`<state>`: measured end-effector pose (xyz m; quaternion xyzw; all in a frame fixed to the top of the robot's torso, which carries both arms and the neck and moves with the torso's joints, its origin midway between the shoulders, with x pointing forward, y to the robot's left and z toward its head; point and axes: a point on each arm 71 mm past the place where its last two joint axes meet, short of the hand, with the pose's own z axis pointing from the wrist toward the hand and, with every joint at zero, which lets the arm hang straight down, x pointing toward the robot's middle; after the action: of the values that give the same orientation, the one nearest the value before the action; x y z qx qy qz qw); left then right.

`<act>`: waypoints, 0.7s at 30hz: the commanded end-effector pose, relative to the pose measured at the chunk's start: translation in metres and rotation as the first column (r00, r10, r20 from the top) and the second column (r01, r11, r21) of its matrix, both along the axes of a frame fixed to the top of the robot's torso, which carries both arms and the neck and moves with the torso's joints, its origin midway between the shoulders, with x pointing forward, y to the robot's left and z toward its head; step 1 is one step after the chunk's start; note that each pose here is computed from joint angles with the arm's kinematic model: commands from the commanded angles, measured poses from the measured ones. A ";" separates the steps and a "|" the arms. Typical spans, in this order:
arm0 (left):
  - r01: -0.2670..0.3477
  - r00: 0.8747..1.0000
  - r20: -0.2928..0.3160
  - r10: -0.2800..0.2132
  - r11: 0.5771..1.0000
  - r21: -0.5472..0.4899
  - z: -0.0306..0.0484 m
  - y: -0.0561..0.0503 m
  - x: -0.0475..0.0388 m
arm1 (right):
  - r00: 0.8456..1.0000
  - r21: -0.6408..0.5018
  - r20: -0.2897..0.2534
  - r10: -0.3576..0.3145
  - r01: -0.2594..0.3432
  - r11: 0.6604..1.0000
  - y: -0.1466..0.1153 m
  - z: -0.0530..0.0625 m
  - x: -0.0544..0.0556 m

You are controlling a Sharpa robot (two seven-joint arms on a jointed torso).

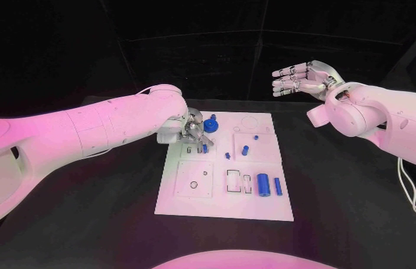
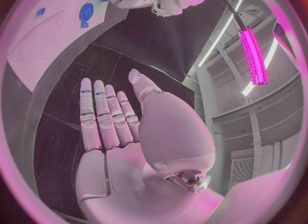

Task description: Assemble the parts on the task board

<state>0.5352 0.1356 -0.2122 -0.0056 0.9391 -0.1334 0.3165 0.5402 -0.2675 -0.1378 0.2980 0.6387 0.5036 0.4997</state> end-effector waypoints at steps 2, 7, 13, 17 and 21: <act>0.018 1.000 -0.017 -0.017 1.000 0.021 -0.0005 -0.001 -0.0011 | 1.000 0.001 0.025 0.004 -0.004 1.000 0.002 0.003 0.001; 0.024 0.999 -0.022 -0.023 0.999 0.023 -0.0009 -0.002 -0.0016 | 0.999 0.002 0.032 0.001 -0.001 1.000 0.002 0.003 0.001; 0.026 0.999 -0.023 -0.025 0.999 0.023 -0.0011 -0.003 -0.0018 | 0.999 0.002 0.033 0.001 -0.002 1.000 0.003 0.003 0.001; 0.024 0.999 -0.022 -0.024 0.999 0.021 -0.0011 -0.003 -0.0017 | 0.999 0.002 0.033 0.002 -0.002 1.000 0.003 0.003 0.002; 0.023 0.999 -0.023 -0.022 1.000 0.015 -0.0011 -0.004 -0.0020 | 0.999 0.002 0.032 0.004 -0.004 1.000 0.004 0.003 0.002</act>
<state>0.5335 0.1323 -0.2137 0.0036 0.9424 -0.1319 0.3073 0.5418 -0.2648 -0.1373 0.2939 0.6353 0.5058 0.5041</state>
